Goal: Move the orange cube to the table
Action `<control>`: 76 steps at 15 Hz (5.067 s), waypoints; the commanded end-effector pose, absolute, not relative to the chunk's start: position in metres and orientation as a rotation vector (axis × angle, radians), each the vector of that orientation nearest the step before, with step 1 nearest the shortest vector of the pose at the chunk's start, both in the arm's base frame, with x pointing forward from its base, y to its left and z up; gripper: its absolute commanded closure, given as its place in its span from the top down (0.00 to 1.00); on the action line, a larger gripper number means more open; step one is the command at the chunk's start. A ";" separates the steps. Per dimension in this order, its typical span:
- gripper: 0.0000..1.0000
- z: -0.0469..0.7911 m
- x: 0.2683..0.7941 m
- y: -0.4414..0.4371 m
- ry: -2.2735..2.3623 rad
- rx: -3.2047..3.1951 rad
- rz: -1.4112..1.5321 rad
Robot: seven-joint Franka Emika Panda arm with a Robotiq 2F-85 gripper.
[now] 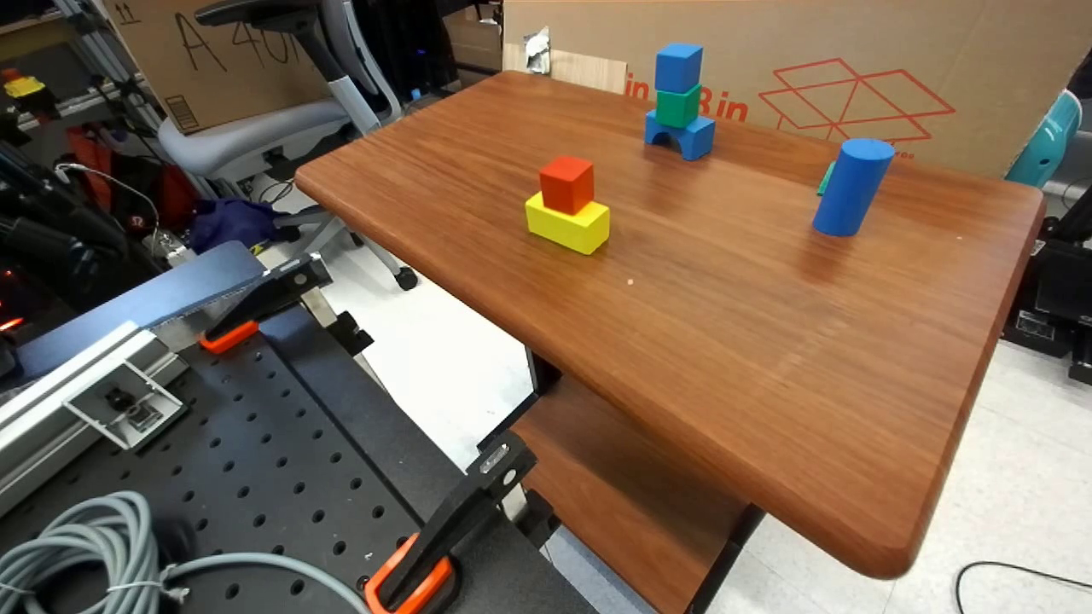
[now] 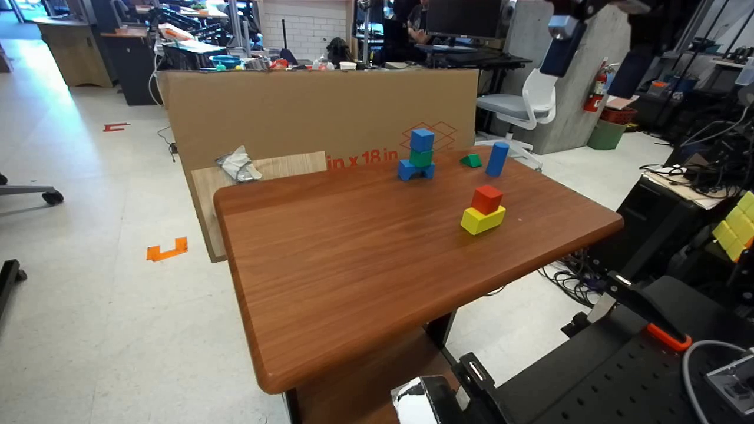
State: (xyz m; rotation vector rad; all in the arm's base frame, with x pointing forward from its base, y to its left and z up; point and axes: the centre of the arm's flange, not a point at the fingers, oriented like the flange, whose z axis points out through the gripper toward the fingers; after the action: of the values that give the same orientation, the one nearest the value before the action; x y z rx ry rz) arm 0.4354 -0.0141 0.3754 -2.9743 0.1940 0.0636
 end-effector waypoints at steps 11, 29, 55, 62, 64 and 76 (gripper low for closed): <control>1.00 0.329 0.512 -0.028 -0.055 -3.153 -0.078; 1.00 0.251 0.539 -0.023 -0.108 -3.154 0.043; 0.09 0.209 0.536 0.005 -0.185 -3.127 0.214; 0.09 0.216 0.540 0.065 -0.197 -3.113 0.128; 0.09 0.215 0.547 0.072 -0.151 -3.106 0.116; 0.09 0.175 0.565 0.060 -0.058 -3.075 0.230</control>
State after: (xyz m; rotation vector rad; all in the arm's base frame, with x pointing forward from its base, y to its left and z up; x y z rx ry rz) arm 0.5525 0.0585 0.1840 -3.0934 -0.0669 0.2027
